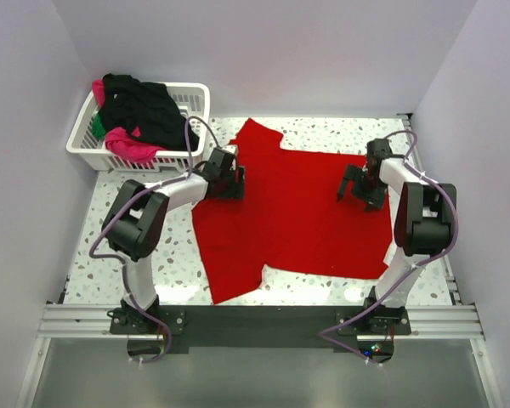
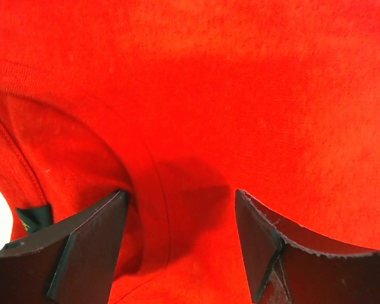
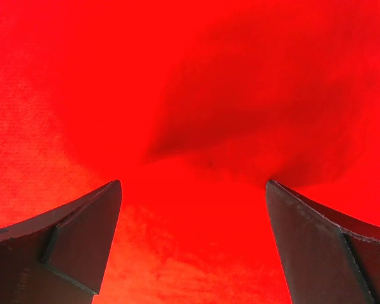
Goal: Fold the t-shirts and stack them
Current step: Flatten the tshirt out
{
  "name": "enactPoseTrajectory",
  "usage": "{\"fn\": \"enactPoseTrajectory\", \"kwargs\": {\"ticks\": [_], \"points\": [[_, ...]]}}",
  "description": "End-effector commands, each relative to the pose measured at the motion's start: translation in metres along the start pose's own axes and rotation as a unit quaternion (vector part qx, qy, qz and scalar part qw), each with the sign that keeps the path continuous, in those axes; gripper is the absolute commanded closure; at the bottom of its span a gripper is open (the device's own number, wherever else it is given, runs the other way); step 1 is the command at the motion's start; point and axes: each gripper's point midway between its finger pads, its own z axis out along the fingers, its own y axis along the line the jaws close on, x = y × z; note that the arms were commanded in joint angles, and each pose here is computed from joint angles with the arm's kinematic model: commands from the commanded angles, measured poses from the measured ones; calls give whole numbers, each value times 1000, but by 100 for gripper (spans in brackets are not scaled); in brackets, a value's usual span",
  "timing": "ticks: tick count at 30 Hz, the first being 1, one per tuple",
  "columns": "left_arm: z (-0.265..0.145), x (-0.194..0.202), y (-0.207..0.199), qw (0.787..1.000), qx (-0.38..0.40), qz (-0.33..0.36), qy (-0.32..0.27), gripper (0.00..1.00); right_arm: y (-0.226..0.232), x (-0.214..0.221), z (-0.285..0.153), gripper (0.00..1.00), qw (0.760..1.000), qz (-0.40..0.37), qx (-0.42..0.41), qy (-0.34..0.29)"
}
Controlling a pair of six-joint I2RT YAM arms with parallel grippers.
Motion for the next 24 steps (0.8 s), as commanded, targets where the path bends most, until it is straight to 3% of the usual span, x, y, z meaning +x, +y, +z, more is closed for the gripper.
{"fn": "enactPoseTrajectory", "kwargs": {"ticks": [1, 17, 24], "points": [[19, -3, 7, 1000, -8, 20, 5, 27, -5, -18, -3, 1, 1000, -10, 27, -10], [70, -46, 9, 998, -33, 57, 12, 25, -13, -46, 32, 1, 996, 10, 85, 14], [72, -79, 3, 997, -36, 72, -12, 24, 8, -75, 10, 1, 999, 1, 47, -12]]}}
